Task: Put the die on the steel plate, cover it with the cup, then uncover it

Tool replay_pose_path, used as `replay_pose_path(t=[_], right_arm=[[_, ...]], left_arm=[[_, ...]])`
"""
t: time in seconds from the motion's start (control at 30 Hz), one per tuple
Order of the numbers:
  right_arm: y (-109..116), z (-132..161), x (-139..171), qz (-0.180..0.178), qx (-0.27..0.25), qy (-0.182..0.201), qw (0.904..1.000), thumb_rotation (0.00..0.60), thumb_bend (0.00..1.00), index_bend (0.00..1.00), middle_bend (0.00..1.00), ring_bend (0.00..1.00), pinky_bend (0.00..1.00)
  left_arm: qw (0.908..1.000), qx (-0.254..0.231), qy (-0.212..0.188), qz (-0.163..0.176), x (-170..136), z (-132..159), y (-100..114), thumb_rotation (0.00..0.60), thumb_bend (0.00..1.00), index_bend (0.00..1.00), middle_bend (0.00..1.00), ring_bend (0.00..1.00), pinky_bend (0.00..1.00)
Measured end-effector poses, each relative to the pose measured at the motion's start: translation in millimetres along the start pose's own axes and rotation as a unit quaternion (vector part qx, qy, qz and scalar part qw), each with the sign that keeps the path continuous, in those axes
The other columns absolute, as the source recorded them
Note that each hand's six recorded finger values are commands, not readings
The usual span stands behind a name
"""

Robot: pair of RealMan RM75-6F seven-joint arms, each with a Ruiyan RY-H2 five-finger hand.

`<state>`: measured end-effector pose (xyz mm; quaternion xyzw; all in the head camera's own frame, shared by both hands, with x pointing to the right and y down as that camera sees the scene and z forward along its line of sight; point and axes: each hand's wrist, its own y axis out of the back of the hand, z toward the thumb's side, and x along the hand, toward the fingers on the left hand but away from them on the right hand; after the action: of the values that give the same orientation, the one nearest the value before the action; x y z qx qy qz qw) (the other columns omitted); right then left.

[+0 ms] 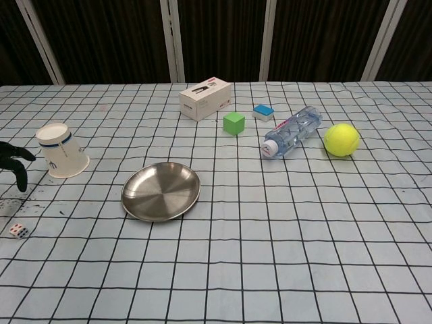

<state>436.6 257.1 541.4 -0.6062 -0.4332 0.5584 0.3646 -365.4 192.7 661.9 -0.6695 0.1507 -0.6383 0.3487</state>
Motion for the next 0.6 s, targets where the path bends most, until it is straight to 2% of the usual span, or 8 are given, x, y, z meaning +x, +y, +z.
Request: replay_pose_path(t=[0.4, 0.6], right_arm=[[-3, -1, 0, 0.003, 0.004, -0.002, 1.0, 0.6, 0.13, 0.12, 0.14, 0.1, 0.03], [-3, -2, -1, 0.005, 0.005, -0.005, 1.0, 0.6, 0.13, 0.12, 0.14, 0.1, 0.03]], left_arm=[[1.0, 0.003, 0.0, -0.006, 4, 0, -14, 0.6, 0.32, 0.42, 0.08, 0.0, 0.11], [1.0, 0.002, -0.002, -0.002, 8, 2, -19, 0.6, 0.32, 0.41, 0.08, 0.0, 0.11]])
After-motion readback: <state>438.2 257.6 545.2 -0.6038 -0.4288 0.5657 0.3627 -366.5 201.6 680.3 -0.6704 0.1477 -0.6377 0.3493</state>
